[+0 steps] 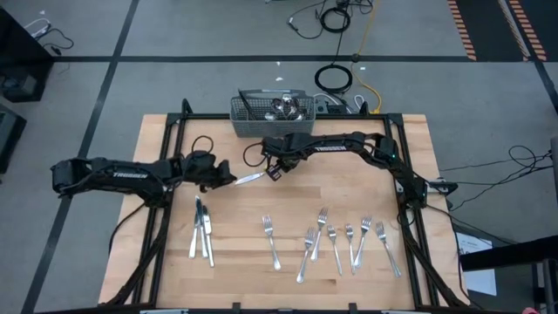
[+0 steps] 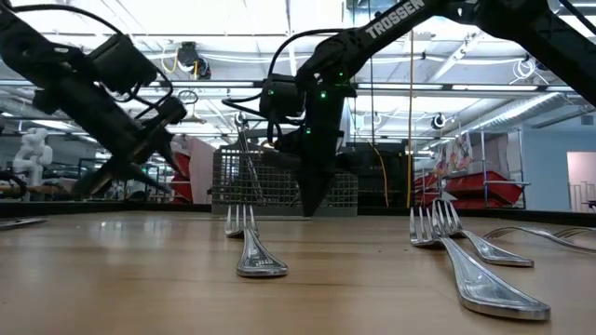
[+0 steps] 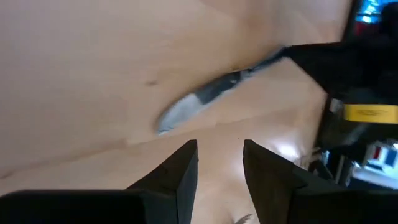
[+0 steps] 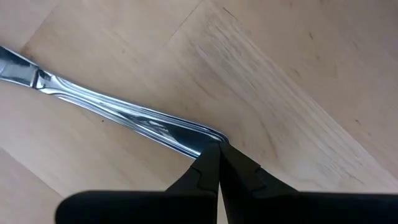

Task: Sort silverware
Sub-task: Put the silver knife into the gray utensil holder

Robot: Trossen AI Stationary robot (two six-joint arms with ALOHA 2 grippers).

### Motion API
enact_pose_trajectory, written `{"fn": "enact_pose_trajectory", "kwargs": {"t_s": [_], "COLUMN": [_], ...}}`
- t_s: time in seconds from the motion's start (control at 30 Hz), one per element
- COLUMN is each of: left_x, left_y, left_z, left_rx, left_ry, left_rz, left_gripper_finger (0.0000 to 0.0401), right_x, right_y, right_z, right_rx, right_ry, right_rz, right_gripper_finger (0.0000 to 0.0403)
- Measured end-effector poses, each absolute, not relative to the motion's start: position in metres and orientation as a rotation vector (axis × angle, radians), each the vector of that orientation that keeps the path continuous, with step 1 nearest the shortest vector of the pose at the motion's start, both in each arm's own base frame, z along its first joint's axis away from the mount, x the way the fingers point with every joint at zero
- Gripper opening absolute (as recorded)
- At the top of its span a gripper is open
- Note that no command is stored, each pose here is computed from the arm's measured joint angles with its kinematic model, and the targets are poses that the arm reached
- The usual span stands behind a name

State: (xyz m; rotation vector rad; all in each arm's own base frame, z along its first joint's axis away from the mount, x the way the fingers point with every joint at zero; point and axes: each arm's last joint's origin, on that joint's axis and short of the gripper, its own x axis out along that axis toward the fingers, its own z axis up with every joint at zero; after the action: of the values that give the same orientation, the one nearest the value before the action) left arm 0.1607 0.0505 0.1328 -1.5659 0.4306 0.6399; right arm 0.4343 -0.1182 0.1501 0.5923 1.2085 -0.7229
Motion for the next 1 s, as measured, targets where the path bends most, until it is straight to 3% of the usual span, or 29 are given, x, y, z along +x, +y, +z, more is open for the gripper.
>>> {"fn": "enact_pose_trajectory", "kwargs": {"t_s": [0.73, 1.0], "left_x": [0.155, 0.156], "left_y": [0.033, 0.030], "left_z": [0.118, 0.118], "left_rx": [-1.700, -1.739], "left_ry": [0.501, 0.431], "left_rz": [0.766, 0.827], "left_gripper_finger": [0.0135, 0.0135], "right_x": [0.437, 0.437], "right_y": [-0.120, -0.116], "right_z": [0.146, 0.144], "right_rx": [0.684, 0.677], "right_ry": [1.134, 1.138], "right_rz": [-0.750, -0.745], "right_gripper_finger": [0.0000, 0.0000]}}
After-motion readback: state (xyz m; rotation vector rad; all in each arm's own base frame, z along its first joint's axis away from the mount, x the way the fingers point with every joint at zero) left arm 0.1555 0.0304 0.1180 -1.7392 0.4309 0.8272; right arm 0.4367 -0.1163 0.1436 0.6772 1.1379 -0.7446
